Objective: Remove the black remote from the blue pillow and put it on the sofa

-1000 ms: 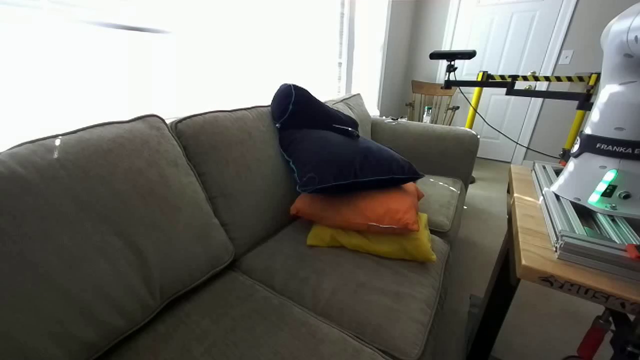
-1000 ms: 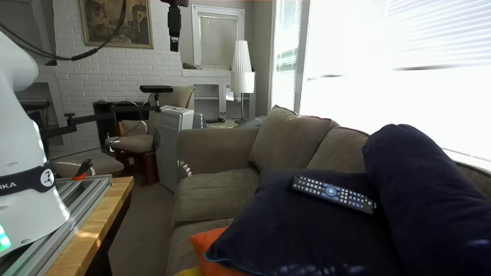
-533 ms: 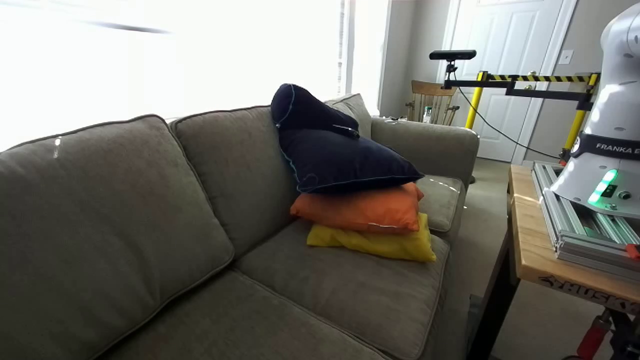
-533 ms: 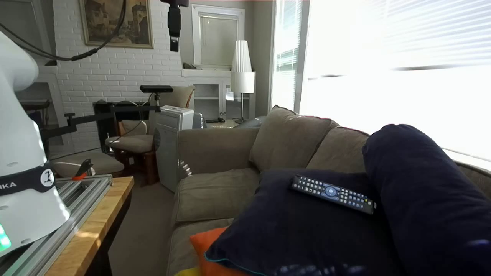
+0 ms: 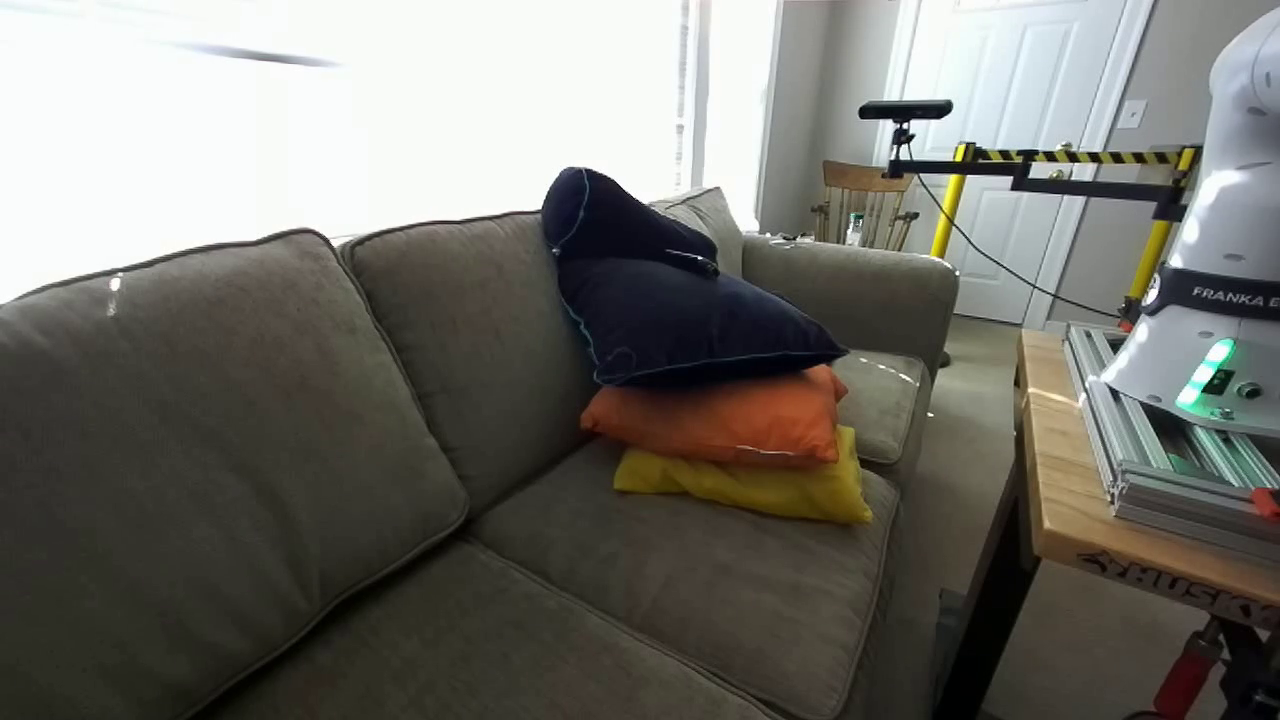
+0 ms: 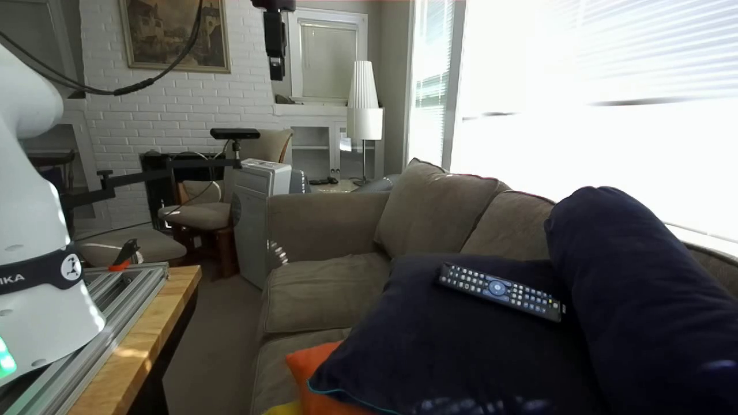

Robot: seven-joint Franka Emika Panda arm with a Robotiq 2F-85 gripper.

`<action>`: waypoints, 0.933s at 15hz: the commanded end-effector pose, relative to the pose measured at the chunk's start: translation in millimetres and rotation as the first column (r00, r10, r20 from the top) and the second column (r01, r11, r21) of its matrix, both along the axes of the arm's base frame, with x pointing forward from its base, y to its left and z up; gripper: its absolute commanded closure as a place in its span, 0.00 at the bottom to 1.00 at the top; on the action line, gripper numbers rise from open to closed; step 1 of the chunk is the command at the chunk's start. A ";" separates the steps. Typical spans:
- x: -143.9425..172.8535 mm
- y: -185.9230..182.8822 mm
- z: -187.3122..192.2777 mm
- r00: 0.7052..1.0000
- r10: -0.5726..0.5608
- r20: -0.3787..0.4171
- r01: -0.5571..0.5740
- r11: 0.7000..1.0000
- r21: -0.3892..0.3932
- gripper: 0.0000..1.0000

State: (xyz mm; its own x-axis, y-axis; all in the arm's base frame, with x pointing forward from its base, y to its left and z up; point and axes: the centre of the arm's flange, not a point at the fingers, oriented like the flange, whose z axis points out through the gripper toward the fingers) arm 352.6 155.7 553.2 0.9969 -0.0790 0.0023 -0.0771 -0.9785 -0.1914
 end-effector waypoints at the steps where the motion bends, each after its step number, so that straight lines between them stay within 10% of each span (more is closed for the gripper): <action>1: 32.1 -23.0 -20.7 0.981 -0.173 0.085 0.177 0.983 -0.050 0.00; 14: 84.5 -130.1 -60.8 0.784 -0.601 0.155 0.609 0.793 -0.001 0.00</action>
State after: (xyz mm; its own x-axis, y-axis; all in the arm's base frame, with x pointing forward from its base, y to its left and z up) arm 429.2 50.4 499.5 0.7984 -0.5861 0.1382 -0.5631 -0.8080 -0.1734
